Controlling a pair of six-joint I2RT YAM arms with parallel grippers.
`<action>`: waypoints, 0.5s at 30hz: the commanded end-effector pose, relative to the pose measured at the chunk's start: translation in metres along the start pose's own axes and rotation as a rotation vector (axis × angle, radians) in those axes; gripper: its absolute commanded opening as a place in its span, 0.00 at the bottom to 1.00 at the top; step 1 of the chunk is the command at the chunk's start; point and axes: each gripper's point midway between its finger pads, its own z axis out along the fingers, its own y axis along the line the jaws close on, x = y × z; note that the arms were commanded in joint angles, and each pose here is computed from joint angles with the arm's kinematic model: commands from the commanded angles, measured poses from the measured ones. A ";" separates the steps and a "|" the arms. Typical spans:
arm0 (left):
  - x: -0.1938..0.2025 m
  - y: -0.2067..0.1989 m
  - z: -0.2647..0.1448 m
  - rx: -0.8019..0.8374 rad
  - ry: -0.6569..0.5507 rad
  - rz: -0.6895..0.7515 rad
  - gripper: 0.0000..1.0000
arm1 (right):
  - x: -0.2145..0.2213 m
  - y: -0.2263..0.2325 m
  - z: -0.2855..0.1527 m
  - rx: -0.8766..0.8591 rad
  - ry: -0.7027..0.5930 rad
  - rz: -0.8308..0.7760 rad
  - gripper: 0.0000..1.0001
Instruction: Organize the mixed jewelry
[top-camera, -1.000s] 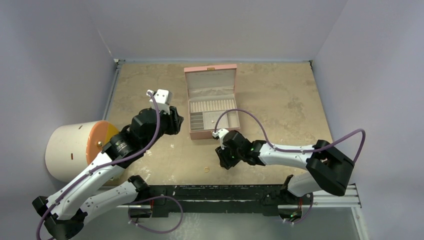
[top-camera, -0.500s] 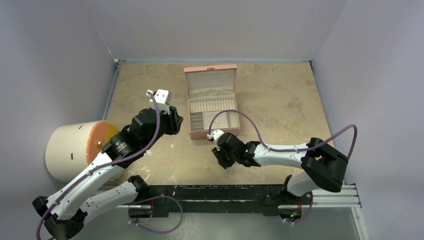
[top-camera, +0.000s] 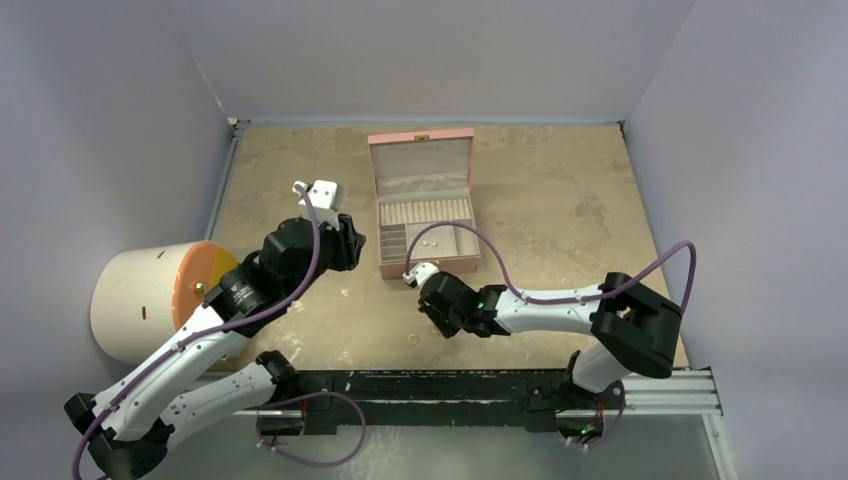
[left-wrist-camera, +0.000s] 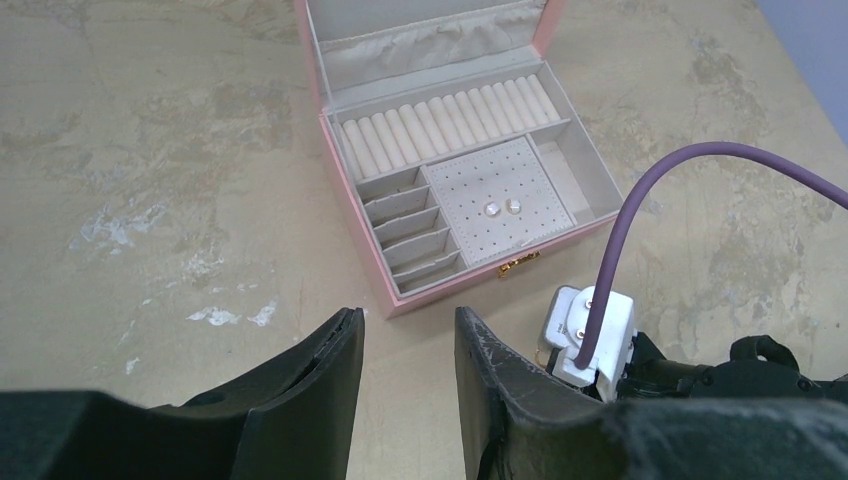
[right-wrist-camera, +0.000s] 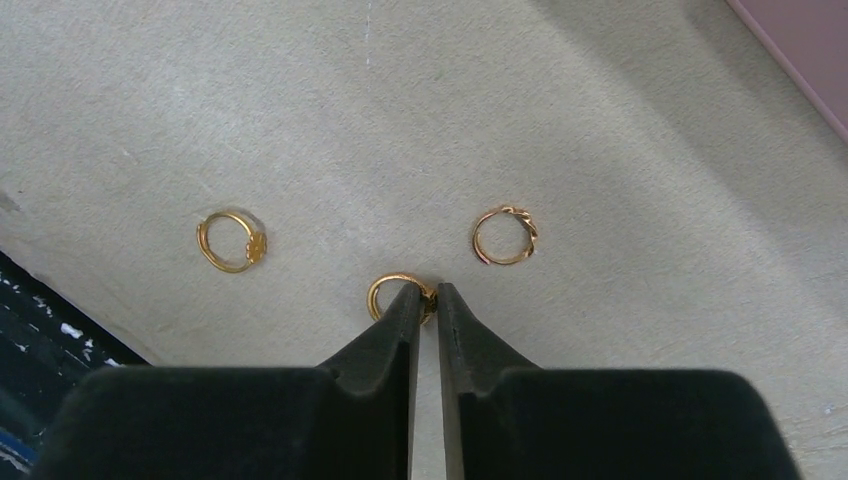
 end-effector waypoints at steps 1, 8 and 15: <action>-0.009 -0.001 -0.002 0.008 -0.039 -0.022 0.38 | 0.000 0.000 -0.002 0.046 0.019 0.001 0.11; -0.009 -0.003 -0.003 0.019 -0.038 -0.027 0.38 | -0.001 0.008 -0.010 0.073 0.010 0.017 0.00; 0.005 -0.013 -0.003 0.073 0.002 -0.076 0.37 | -0.019 0.013 -0.027 0.092 -0.063 0.075 0.00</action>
